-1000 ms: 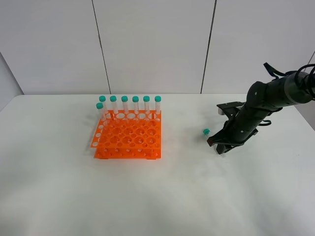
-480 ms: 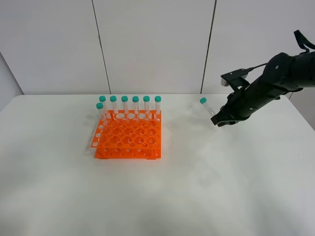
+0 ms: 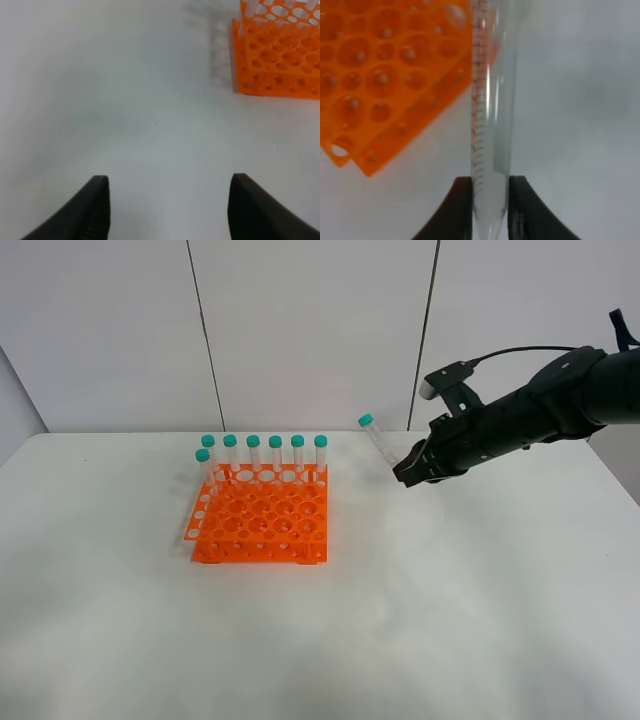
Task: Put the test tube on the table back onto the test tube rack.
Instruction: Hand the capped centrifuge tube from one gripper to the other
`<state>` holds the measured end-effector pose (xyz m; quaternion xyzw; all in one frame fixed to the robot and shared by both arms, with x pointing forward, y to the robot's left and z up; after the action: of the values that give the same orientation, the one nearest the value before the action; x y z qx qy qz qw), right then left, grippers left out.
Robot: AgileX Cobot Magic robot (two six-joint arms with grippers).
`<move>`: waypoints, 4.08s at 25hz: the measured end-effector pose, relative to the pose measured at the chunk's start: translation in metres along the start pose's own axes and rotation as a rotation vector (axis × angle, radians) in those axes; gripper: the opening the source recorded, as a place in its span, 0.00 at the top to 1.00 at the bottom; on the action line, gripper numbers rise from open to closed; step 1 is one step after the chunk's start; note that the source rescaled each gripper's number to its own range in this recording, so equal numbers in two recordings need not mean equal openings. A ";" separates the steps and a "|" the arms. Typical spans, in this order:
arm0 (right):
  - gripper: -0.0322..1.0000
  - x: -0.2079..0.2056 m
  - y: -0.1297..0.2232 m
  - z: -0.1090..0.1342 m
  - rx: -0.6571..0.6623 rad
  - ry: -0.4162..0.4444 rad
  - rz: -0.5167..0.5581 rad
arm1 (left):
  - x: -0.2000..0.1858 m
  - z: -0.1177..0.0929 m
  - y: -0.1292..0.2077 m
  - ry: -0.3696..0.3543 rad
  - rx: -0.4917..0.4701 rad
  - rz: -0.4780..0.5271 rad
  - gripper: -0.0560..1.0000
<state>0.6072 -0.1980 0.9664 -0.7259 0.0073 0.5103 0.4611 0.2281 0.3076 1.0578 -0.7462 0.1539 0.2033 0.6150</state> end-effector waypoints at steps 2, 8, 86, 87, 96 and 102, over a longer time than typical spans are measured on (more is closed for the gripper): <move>0.67 0.005 -0.008 0.012 -0.053 -0.005 -0.012 | 0.000 0.000 0.000 0.000 0.001 0.000 0.00; 0.67 0.017 -0.027 0.049 -0.177 -0.033 -0.038 | 0.000 0.000 0.000 0.000 0.001 0.000 0.00; 0.67 0.026 -0.076 0.224 -0.554 -0.347 -0.309 | 0.002 -0.022 -0.033 0.165 0.008 -0.105 0.00; 0.67 0.026 -0.076 0.224 -0.554 -0.347 -0.309 | 0.006 -0.023 -0.036 0.168 0.017 -0.097 0.00; 0.67 0.027 -0.076 0.224 -0.554 -0.340 -0.308 | 0.042 -0.038 -0.061 0.222 0.039 -0.022 0.00; 0.67 0.027 -0.076 0.222 -0.552 -0.323 -0.305 | 0.047 -0.051 -0.067 0.344 0.141 0.023 0.00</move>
<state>0.4939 0.0087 0.9845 -0.7258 -0.3125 0.5265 0.3136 0.3063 0.2713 1.1000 -0.7231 0.2792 0.0683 0.6281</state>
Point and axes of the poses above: a point on each arm's last joint axis where the gripper is mounted, x pointing out along that axis toward the gripper, z along the wrist's bending axis when the last joint is at zero, y = z × x, the point moved 1 cm from there along x, pointing out along that axis toward the gripper, and after that the axes turned 7 degrees about -x, right-handed, at the moved point
